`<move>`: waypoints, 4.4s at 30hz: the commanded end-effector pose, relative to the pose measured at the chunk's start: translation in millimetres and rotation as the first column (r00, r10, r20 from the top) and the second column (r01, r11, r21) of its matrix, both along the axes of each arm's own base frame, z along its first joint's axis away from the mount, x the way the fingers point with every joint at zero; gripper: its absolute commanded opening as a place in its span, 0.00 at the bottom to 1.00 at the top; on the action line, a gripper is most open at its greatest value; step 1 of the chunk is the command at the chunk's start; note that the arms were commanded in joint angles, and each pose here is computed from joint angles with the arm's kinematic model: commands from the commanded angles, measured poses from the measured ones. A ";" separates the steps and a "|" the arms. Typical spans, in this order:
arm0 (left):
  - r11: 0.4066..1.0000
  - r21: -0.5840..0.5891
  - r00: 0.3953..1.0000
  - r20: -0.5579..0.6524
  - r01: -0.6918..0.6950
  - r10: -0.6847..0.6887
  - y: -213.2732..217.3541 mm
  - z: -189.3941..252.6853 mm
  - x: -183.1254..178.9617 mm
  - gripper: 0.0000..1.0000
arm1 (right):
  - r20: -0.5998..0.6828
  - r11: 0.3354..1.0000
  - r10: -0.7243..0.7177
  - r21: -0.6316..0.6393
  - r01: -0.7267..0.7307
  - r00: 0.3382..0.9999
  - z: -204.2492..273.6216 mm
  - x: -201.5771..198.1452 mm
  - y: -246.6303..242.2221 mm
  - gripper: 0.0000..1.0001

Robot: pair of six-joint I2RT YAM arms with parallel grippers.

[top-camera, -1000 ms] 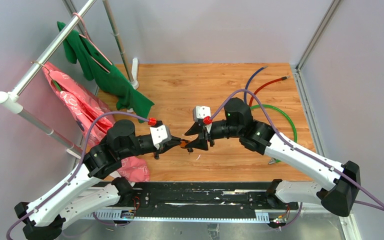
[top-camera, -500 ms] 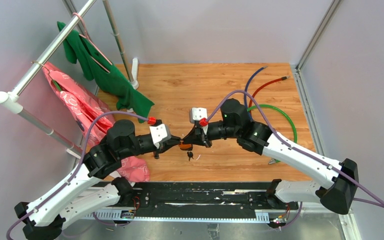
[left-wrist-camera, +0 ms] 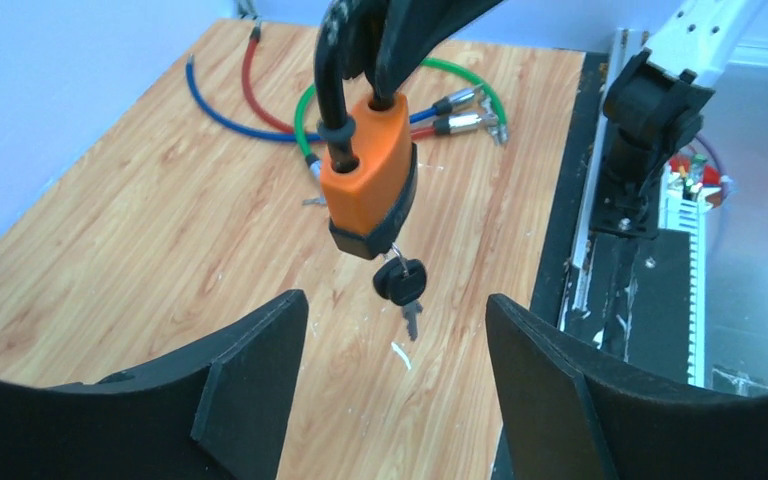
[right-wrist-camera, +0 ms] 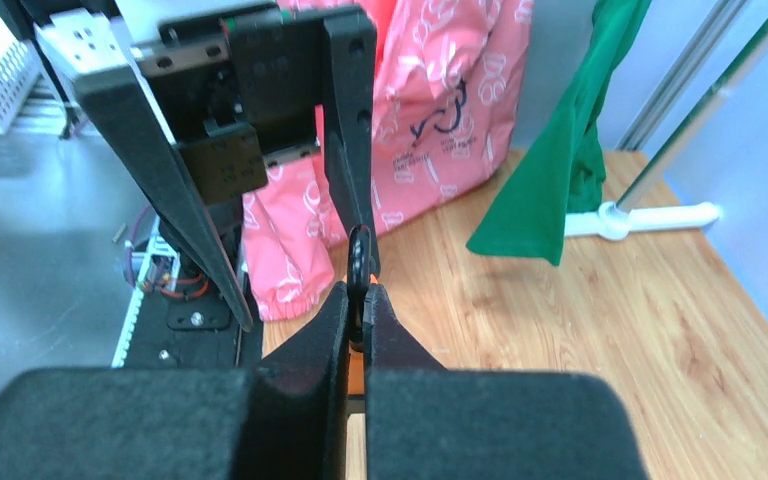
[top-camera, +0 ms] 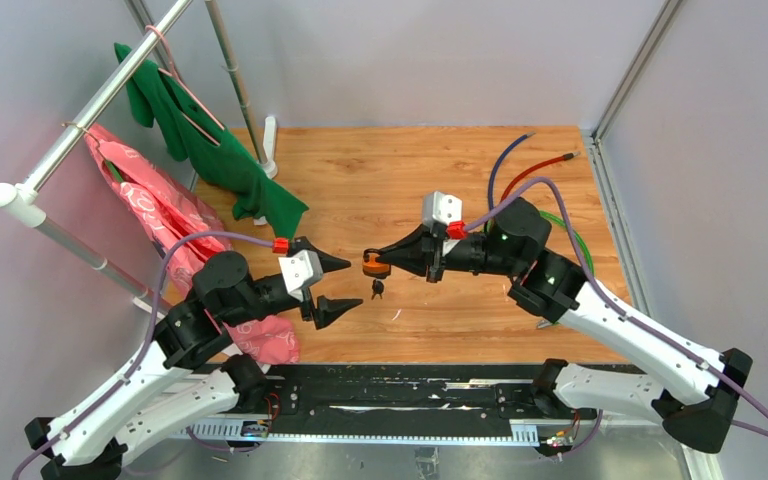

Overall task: Lock with the key
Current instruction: Lock the lock.

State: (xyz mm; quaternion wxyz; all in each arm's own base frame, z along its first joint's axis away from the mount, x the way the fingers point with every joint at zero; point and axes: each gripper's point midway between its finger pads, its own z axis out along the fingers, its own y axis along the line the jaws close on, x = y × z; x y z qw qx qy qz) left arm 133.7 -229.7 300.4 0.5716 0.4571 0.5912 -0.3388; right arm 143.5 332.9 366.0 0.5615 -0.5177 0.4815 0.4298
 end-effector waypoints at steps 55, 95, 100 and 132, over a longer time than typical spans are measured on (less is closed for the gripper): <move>0.980 -0.166 0.993 0.050 0.111 -0.104 -23.3 18.6 -8.5 0.00 | 0.092 0.999 0.051 0.011 -0.052 0.994 29.2 -20.7 -21.0 0.61; 0.992 0.003 0.991 0.042 0.126 -0.126 -18.1 -24.5 -8.6 0.00 | 0.035 0.909 0.202 -0.378 -0.174 0.979 -36.7 -26.6 3.1 0.10; 0.991 0.013 0.988 0.078 0.130 -0.130 -17.5 -20.8 -7.5 0.00 | 0.026 0.889 0.224 -0.416 -0.193 0.974 -51.5 -27.7 3.8 0.00; 0.992 -0.101 0.933 0.357 0.075 -0.034 -11.6 47.7 7.7 0.00 | -0.198 0.801 0.116 -0.561 -0.210 0.973 -199.1 -23.1 35.1 0.00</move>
